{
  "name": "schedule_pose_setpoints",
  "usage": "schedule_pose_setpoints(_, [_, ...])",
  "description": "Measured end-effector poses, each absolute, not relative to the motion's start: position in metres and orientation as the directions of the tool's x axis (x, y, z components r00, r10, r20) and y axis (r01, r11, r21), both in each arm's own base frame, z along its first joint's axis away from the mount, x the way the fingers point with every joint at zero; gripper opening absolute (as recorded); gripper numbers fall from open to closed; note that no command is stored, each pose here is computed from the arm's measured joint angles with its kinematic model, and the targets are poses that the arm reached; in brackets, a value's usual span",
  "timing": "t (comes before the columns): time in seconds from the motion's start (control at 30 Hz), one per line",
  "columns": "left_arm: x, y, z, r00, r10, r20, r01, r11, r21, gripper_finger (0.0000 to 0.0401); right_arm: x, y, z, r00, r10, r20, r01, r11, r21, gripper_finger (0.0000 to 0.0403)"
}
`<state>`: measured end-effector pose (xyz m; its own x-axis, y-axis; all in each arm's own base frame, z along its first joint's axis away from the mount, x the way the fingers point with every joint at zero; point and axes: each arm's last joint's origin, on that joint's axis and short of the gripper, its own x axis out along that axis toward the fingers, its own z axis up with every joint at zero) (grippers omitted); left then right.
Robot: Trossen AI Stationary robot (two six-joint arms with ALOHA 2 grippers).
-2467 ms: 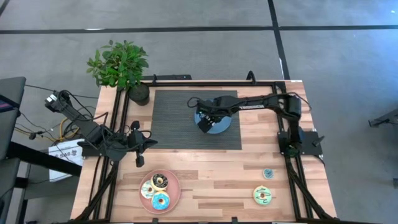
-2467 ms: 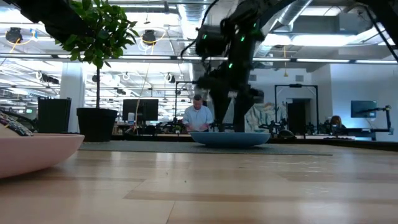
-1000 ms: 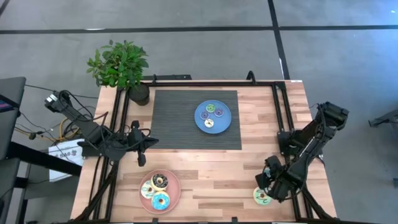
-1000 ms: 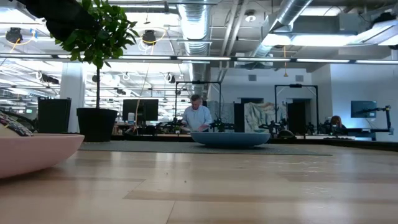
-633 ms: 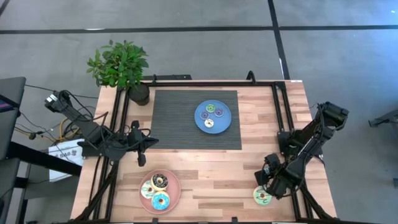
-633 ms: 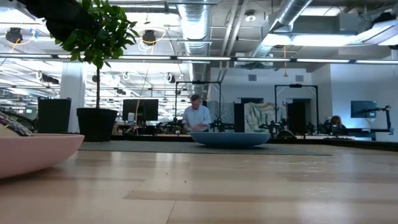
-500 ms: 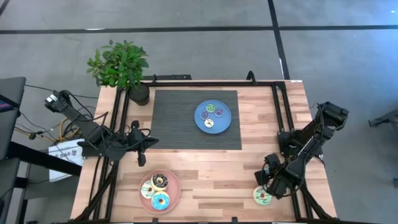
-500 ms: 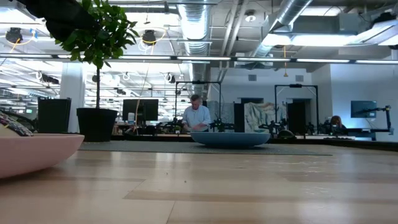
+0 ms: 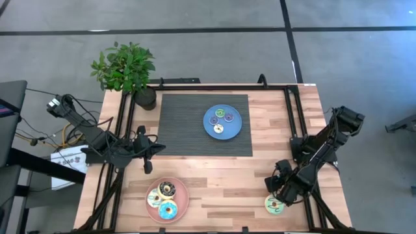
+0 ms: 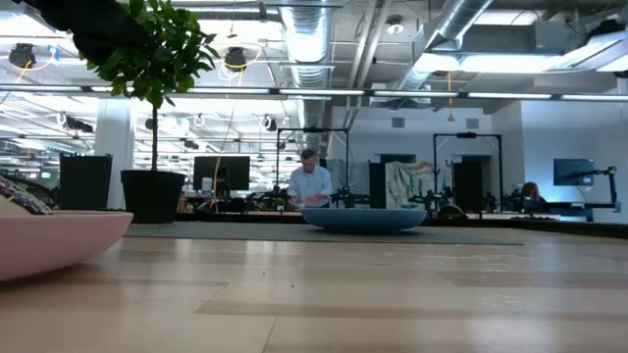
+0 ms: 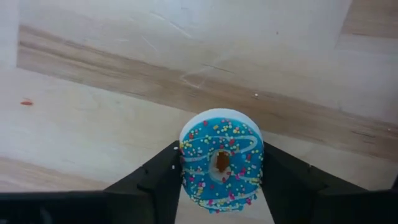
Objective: Pick & Place donuts
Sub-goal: Put the small blue donut on the light orange plate
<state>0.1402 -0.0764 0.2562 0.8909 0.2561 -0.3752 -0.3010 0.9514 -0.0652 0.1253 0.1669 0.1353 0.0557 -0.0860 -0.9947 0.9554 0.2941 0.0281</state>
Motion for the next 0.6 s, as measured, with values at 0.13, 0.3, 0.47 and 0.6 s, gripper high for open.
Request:
schedule_pose_setpoints(0.13, [0.140, -0.076, 0.256, 0.890, 0.257, -0.376, -0.294, 0.955, -0.044, 0.0002, 0.131, 0.166, 0.144, 0.087, -0.062, -0.994, 0.949, 0.308, 0.064, 0.0173])
schedule_pose_setpoints(0.3, [0.140, -0.076, 0.256, 0.890, 0.258, -0.376, -0.290, 0.957, -0.030, 0.0002, 0.149, 0.154, 0.164, 0.260, -0.108, -0.960, 0.912, 0.355, 0.207, 0.0170])
schedule_pose_setpoints(0.47, [0.140, -0.076, 0.256, 0.890, 0.258, -0.376, -0.282, 0.959, -0.010, 0.0002, 0.180, 0.127, 0.185, 0.430, -0.219, -0.876, 0.852, 0.418, 0.314, 0.0173])
schedule_pose_setpoints(0.6, [0.140, -0.076, 0.256, 0.890, 0.259, -0.375, -0.282, 0.960, -0.006, 0.0002, 0.216, 0.095, 0.197, 0.496, -0.246, -0.833, 0.796, 0.511, 0.323, 0.0173])
